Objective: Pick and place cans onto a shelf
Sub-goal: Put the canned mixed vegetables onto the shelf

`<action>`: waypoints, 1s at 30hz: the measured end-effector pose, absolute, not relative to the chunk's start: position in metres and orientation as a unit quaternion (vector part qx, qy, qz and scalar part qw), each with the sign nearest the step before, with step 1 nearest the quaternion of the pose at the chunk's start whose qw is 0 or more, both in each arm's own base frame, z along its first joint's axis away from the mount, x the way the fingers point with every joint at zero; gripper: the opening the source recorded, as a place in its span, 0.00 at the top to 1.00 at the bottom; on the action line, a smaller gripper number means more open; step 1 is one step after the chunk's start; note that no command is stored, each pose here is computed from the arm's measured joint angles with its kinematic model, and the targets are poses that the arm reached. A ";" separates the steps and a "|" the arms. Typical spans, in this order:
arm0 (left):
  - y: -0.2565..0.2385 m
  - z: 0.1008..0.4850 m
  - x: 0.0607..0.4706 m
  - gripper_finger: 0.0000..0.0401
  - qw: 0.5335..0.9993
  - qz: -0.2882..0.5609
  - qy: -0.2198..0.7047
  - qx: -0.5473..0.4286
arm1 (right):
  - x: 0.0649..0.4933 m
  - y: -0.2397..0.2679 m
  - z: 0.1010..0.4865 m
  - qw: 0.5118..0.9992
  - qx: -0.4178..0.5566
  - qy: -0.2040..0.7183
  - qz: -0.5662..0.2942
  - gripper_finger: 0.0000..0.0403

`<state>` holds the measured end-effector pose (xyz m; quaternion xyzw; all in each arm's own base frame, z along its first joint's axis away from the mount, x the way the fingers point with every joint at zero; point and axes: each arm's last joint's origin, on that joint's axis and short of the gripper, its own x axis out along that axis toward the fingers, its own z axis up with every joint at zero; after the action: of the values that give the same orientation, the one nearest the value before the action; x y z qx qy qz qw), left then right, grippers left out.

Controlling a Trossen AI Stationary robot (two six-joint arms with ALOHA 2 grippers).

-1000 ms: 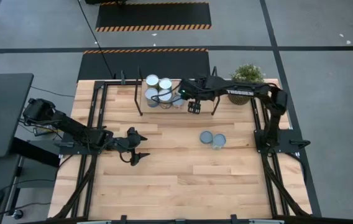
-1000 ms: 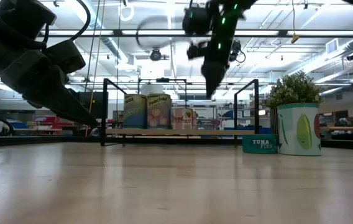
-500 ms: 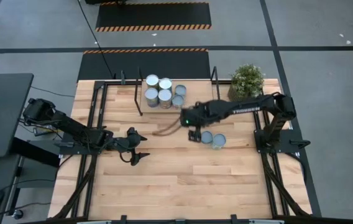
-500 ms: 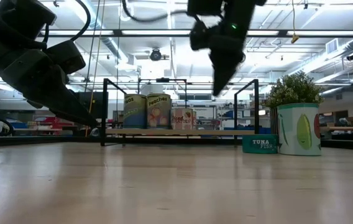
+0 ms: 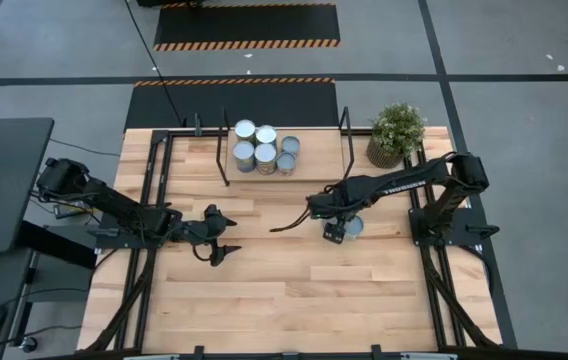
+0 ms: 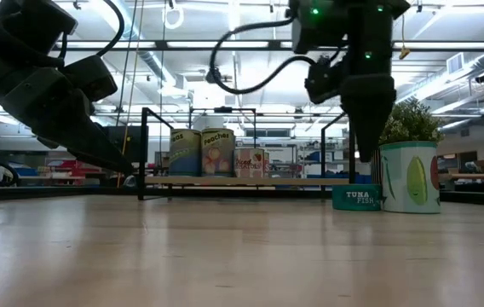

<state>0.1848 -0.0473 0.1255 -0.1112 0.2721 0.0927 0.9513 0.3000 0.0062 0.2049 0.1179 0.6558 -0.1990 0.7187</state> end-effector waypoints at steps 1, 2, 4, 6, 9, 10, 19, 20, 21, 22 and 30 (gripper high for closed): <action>-0.047 0.126 0.185 0.03 0.951 0.093 0.272 -0.111 | 0.297 0.006 0.204 0.716 0.122 0.657 -0.203 0.12; -0.047 0.126 0.185 0.03 0.951 0.093 0.272 -0.111 | 0.295 0.006 0.204 0.713 0.124 0.658 -0.206 0.12; -0.047 0.126 0.185 0.03 0.951 0.093 0.272 -0.111 | 0.290 0.006 0.204 0.710 0.132 0.660 -0.208 0.12; -0.047 0.126 0.185 0.03 0.951 0.093 0.272 -0.110 | 0.285 0.006 0.205 0.710 0.138 0.658 -0.207 0.12; -0.047 0.126 0.185 0.03 0.951 0.092 0.272 -0.109 | 0.281 0.005 0.203 0.706 0.141 0.662 -0.210 0.12; -0.047 0.126 0.185 0.03 0.952 0.092 0.272 -0.109 | 0.280 0.005 0.202 0.703 0.142 0.665 -0.210 0.12; -0.047 0.126 0.185 0.03 0.952 0.092 0.272 -0.109 | 0.266 0.007 0.183 0.668 0.167 0.695 -0.209 0.12; -0.047 0.126 0.185 0.03 0.952 0.092 0.272 -0.108 | 0.265 0.007 0.181 0.666 0.166 0.696 -0.210 0.12; -0.047 0.126 0.185 0.03 0.952 0.092 0.273 -0.108 | 0.263 0.007 0.179 0.665 0.166 0.697 -0.210 0.12; -0.047 0.126 0.185 0.03 0.952 0.092 0.273 -0.108 | 0.262 0.007 0.178 0.663 0.166 0.699 -0.211 0.12; -0.047 0.126 0.185 0.03 0.952 0.092 0.272 -0.108 | 0.255 0.007 0.170 0.645 0.175 0.716 -0.201 0.14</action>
<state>0.1848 -0.0472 0.1256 -0.1078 0.2724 0.0921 0.9517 0.2551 0.0074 0.1695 0.1748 0.7158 -0.2009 0.6455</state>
